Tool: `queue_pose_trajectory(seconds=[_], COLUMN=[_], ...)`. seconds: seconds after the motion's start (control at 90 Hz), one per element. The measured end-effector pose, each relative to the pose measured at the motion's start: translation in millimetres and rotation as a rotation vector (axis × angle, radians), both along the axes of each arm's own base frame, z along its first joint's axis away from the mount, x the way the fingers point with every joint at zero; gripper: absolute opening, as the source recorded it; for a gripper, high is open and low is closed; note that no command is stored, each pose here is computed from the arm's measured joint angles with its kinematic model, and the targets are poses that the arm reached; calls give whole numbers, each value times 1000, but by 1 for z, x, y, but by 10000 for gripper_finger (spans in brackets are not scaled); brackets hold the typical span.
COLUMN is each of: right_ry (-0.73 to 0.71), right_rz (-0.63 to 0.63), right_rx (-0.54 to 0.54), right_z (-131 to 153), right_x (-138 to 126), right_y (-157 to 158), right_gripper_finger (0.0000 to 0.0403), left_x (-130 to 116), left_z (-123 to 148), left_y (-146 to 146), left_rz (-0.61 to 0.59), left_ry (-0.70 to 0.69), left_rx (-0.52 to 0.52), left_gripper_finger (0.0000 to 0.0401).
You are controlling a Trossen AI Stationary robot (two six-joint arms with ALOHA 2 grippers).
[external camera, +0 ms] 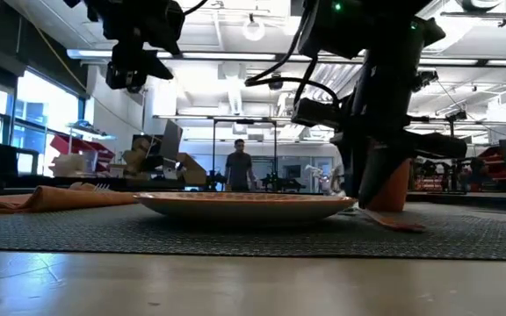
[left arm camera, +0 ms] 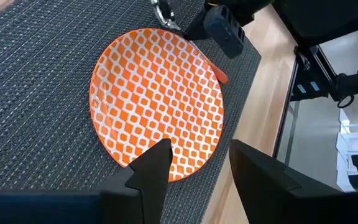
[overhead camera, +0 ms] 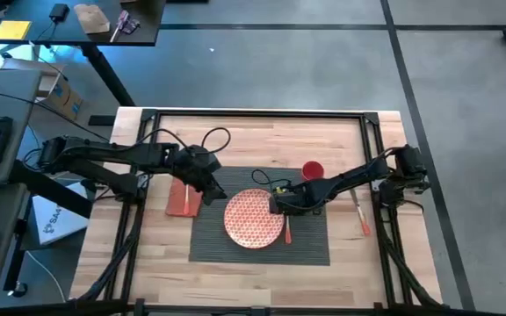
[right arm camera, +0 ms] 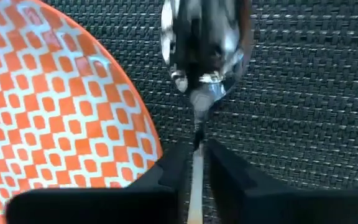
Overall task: Set table place
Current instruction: Put the orange spoon to the right side of the orange plate on the table mat, then put the orange table knife to the right side of the orange spoon on the table mat
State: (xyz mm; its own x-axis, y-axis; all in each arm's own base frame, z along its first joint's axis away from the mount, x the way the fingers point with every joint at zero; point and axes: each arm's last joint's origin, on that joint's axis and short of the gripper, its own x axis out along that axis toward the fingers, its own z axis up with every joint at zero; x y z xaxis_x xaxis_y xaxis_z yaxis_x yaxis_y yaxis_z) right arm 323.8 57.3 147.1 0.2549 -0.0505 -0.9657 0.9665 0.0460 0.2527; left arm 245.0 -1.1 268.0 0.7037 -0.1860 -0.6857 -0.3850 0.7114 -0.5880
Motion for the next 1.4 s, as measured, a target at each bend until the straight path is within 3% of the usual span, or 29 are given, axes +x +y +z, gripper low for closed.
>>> queue_pose_trajectory(seconds=[0.122,0.267,0.411,0.578,0.767,0.967,1.178,1.4], right_ry=[37,67,200,393,453,396,381,381], right_rz=[27,179,318,363,244,149,84,-20], right_rx=[-6,23,70,135,193,260,281,192], right_z=[9,43,73,68,42,9,-8,-4], right_x=[-1,-12,-52,-105,-149,-172,-177,-174], right_y=[1,8,20,20,-3,-23,-34,-35], right_gripper_finger=[127,167,168,146,142,178,214,185], left_x=[0,0,0,1,1,1,2,2], left_z=[0,0,0,1,1,1,2,2], left_y=[0,0,0,0,0,0,0,0], left_rz=[0,5,6,8,10,10,9,10], left_ry=[-6,-4,-5,-10,-14,-19,-28,-26], left_rx=[0,-4,-4,-1,0,0,-1,-3], left_gripper_finger=[151,151,151,151,151,151,151,151])
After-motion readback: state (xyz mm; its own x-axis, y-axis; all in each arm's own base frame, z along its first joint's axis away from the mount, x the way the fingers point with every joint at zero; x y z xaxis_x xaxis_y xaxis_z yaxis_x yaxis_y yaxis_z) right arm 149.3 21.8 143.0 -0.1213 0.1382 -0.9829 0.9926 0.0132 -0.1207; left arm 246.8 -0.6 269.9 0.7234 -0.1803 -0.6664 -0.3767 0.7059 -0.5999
